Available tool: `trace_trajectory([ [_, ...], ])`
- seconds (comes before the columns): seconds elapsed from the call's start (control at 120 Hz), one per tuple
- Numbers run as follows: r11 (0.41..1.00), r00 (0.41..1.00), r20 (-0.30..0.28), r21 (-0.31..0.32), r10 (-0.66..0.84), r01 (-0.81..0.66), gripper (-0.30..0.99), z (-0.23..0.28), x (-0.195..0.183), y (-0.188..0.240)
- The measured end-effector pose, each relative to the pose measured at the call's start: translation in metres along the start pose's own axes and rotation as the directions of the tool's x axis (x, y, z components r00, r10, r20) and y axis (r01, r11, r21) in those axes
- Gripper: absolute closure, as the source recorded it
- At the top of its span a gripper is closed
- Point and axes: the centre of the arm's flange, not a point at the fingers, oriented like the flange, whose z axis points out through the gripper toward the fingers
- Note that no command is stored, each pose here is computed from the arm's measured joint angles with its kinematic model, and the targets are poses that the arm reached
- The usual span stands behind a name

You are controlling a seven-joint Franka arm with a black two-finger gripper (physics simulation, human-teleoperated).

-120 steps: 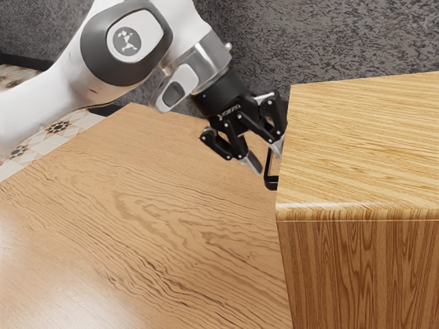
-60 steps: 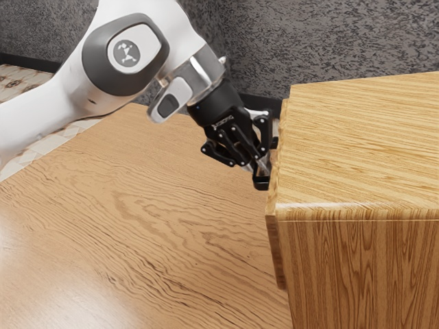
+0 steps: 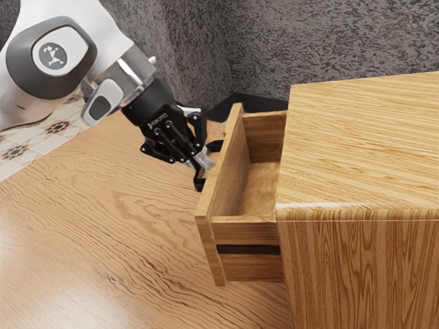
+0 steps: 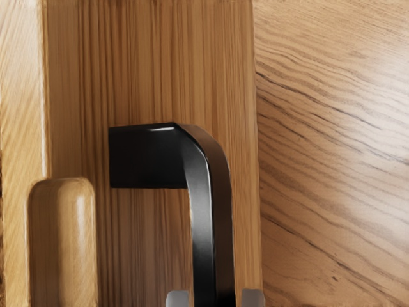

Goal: Pull the drawer handle with one arm to open the drawer

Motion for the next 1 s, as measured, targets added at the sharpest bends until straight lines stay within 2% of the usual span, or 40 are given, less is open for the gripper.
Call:
trace_trajectory([
  [0.167,1.000,1.000,0.015,-0.001,-0.006,0.006,0.79,-0.013,0.012,0.015],
  [0.283,1.000,1.000,0.003,-0.020,0.012,-0.012,0.78,-0.006,0.014,0.022],
  [0.433,0.999,0.999,0.021,-0.040,0.032,-0.031,0.79,-0.017,0.021,0.035],
  [0.65,0.999,0.999,0.040,-0.032,-0.014,0.015,0.78,-0.033,0.015,0.079],
  [1.0,0.999,0.998,0.054,-0.020,-0.029,0.030,0.76,-0.049,0.026,0.111],
])
